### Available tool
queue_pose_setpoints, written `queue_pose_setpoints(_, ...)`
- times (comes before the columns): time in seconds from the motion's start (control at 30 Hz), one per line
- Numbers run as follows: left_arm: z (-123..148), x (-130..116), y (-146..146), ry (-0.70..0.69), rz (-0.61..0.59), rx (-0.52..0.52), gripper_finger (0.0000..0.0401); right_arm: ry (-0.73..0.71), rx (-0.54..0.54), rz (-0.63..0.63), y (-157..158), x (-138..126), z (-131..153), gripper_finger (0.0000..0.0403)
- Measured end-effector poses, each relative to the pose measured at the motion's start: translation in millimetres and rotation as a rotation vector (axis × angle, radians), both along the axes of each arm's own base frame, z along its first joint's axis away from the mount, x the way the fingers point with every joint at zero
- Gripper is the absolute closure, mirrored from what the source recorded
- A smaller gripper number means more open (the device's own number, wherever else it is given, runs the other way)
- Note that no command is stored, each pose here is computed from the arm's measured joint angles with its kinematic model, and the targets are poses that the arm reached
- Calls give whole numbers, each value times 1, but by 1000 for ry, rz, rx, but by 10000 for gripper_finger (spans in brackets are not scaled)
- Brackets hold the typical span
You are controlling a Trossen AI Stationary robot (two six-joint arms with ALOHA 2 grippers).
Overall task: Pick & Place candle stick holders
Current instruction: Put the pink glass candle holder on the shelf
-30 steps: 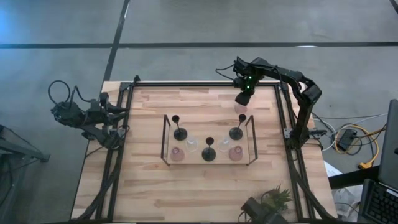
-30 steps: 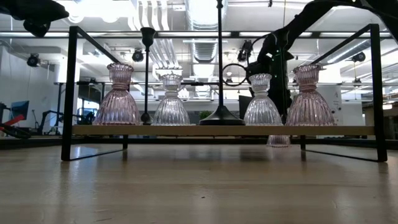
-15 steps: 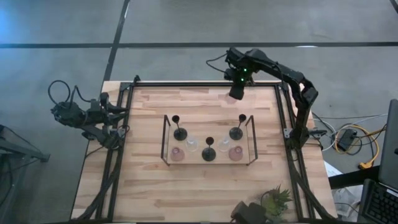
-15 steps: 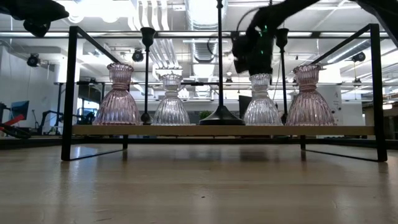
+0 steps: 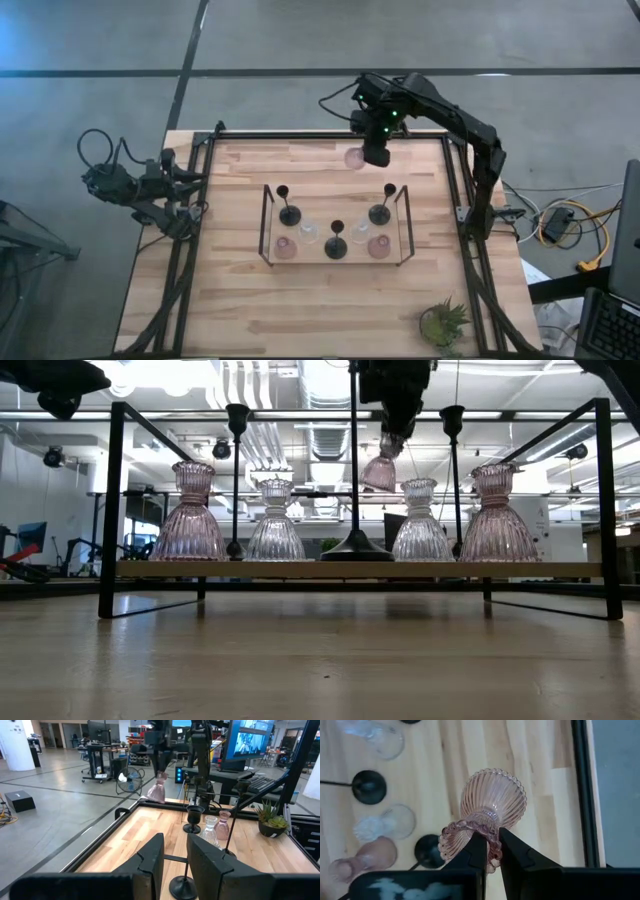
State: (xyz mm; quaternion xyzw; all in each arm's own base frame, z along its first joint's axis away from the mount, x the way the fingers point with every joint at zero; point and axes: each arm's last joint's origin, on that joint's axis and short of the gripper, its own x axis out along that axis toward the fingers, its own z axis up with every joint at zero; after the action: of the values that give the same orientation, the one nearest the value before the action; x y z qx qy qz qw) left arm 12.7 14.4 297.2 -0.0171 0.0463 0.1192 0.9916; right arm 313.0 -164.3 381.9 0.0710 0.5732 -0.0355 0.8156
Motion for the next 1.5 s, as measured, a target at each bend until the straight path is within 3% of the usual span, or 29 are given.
queue_pose_setpoints(0.3, 0, 0, 0, 0, 0, 0, 312, 7, 12, 53, 27, 7, 8, 383)
queue_pose_setpoints(0.87, 0, 0, 0, 0, 0, 0, 312, 14, 14, 122, 49, 16, 6, 383)
queue_pose_setpoints(1.5, 0, 0, 0, 0, 0, 0, 312, 52, 37, 121, 56, 19, -4, 383)
